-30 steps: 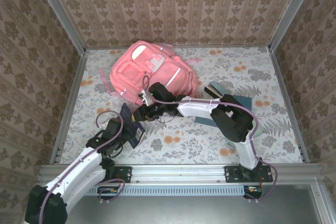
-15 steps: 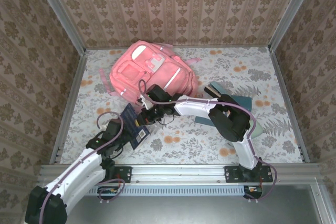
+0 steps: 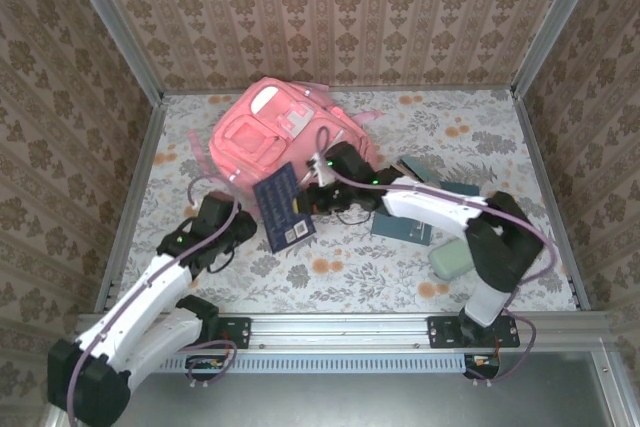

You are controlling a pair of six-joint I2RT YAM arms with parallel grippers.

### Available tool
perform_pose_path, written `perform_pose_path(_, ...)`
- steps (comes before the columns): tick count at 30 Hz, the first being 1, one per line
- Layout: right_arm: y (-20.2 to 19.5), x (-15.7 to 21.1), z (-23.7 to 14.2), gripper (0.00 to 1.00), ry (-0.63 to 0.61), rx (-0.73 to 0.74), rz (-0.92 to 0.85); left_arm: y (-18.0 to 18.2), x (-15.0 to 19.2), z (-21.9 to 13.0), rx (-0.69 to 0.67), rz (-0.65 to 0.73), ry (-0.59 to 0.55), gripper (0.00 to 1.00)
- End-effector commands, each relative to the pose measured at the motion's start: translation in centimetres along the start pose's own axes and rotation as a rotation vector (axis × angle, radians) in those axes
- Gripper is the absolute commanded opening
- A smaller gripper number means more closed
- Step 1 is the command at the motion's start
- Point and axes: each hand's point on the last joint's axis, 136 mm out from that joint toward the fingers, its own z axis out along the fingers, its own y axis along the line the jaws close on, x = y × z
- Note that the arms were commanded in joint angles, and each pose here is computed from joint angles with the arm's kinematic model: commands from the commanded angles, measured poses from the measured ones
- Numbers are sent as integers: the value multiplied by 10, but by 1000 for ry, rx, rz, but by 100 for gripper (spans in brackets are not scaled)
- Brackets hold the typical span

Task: Pack books, pencil case, and school supplies into a backpack

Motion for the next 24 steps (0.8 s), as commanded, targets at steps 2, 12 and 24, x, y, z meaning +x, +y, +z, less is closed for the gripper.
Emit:
perform_pose_path(2,-22,-27,-54,0,-199,80,45,-42,-27,5,35,199,-7,43)
perform_pose_path(12,-89,-19,-165,0,-462,274,180,-158,-36,59,84,599,88,54)
perform_pose_path(24,-111,7,-220,0,-625,337,237,-206,-8,135,12,952,237,61)
